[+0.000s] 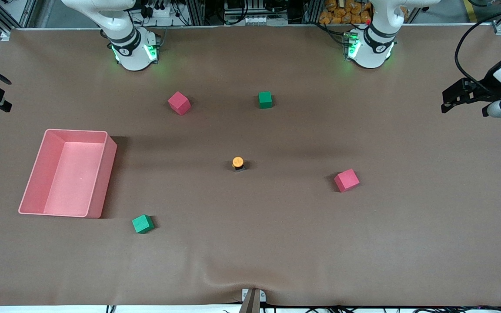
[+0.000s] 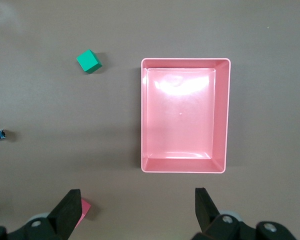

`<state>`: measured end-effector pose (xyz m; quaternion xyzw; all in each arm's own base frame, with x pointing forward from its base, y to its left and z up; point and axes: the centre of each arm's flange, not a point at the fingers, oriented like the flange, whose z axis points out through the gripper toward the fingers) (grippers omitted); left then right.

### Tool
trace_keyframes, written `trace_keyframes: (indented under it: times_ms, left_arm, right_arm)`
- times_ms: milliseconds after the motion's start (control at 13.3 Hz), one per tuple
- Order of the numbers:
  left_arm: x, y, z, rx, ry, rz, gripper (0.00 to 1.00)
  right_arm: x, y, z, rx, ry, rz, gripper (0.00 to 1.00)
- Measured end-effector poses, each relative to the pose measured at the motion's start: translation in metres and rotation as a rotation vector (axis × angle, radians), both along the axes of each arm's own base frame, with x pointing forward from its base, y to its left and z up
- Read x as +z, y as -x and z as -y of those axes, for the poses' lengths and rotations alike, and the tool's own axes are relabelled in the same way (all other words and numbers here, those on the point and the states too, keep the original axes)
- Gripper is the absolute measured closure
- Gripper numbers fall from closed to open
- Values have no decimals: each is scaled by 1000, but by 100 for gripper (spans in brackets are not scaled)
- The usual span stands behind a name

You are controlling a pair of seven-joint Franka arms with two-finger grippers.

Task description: Place and upright button with both arms

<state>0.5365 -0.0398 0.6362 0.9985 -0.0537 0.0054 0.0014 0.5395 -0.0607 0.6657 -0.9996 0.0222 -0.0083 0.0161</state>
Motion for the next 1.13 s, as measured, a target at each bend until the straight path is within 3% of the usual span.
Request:
trace_keyframes:
  times_ms: [1128]
  left_arm:
    - [26,21,-1,66,5,20,0]
  right_arm:
    - [0,0,0,0,0,0,0]
